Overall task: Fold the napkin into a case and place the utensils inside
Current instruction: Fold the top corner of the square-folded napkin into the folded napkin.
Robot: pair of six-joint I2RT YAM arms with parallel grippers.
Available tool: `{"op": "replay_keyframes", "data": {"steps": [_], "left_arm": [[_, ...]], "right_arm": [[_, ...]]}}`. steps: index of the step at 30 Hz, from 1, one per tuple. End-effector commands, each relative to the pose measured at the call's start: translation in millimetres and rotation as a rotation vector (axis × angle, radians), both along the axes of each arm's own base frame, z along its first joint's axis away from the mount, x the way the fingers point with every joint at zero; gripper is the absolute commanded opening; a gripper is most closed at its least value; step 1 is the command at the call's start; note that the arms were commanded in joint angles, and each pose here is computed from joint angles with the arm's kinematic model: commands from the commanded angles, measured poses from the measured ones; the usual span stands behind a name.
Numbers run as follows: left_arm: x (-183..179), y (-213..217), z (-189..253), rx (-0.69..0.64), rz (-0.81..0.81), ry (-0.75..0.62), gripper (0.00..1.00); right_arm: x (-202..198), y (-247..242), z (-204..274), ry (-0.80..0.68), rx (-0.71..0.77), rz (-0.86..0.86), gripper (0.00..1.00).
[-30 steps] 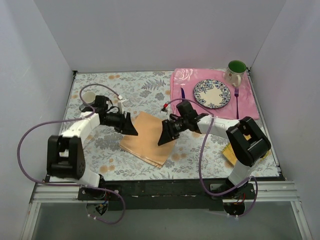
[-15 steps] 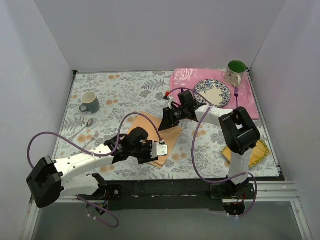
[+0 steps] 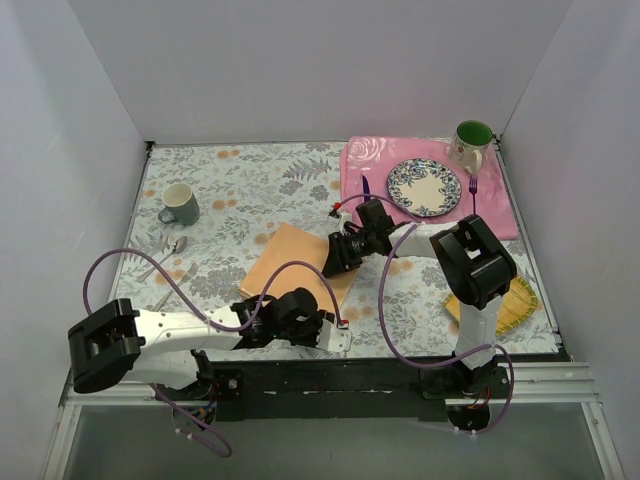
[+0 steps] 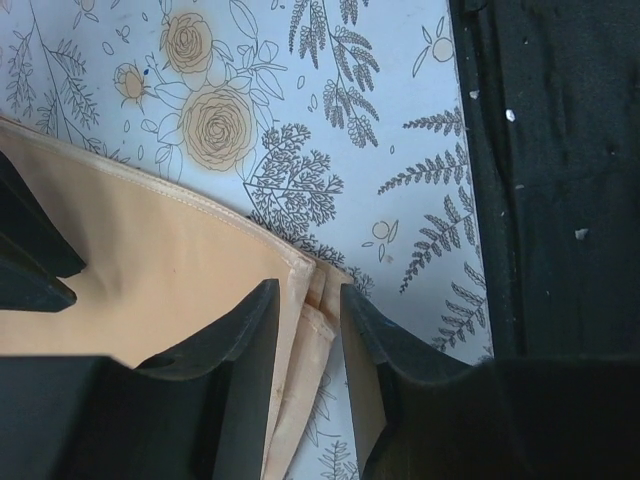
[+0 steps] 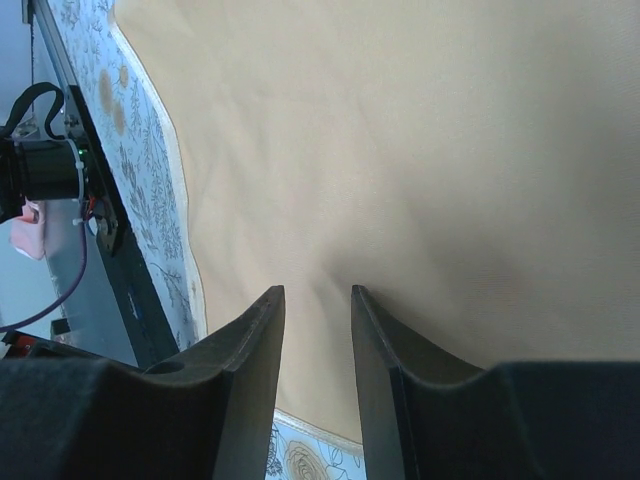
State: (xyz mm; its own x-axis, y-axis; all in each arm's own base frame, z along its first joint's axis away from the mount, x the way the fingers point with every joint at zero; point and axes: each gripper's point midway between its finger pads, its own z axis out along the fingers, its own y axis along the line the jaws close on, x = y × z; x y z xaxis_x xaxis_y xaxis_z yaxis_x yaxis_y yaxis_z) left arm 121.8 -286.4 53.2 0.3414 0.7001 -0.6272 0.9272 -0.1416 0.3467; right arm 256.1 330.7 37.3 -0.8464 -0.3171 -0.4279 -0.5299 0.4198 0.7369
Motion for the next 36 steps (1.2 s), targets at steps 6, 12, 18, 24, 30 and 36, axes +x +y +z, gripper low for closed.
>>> {"op": "replay_keyframes", "data": {"steps": [6,12,18,24,30,36], "left_arm": [[0.5,-14.8,-3.1,-0.023,-0.025,-0.059,0.30],[2.3,-12.2,-13.2,0.005,-0.018,-0.065,0.28],[5.0,-9.6,-16.7,0.015,-0.002,-0.073,0.21],[7.1,-9.1,-12.0,-0.004,0.016,-0.082,0.11],[7.9,-9.3,-7.6,-0.024,0.055,-0.065,0.00],[7.2,-10.1,-6.5,-0.030,0.053,-0.063,0.34]], "right_arm": [[2.3,2.7,6.6,-0.042,0.028,0.001,0.41],[3.6,2.7,6.3,-0.041,0.027,-0.002,0.41],[3.7,3.5,3.4,-0.038,0.024,0.004,0.41],[4.4,3.6,3.0,-0.038,0.020,0.005,0.41],[2.4,2.2,1.9,-0.035,0.016,0.007,0.41],[0.1,1.6,1.7,-0.033,0.016,0.009,0.41]]}}
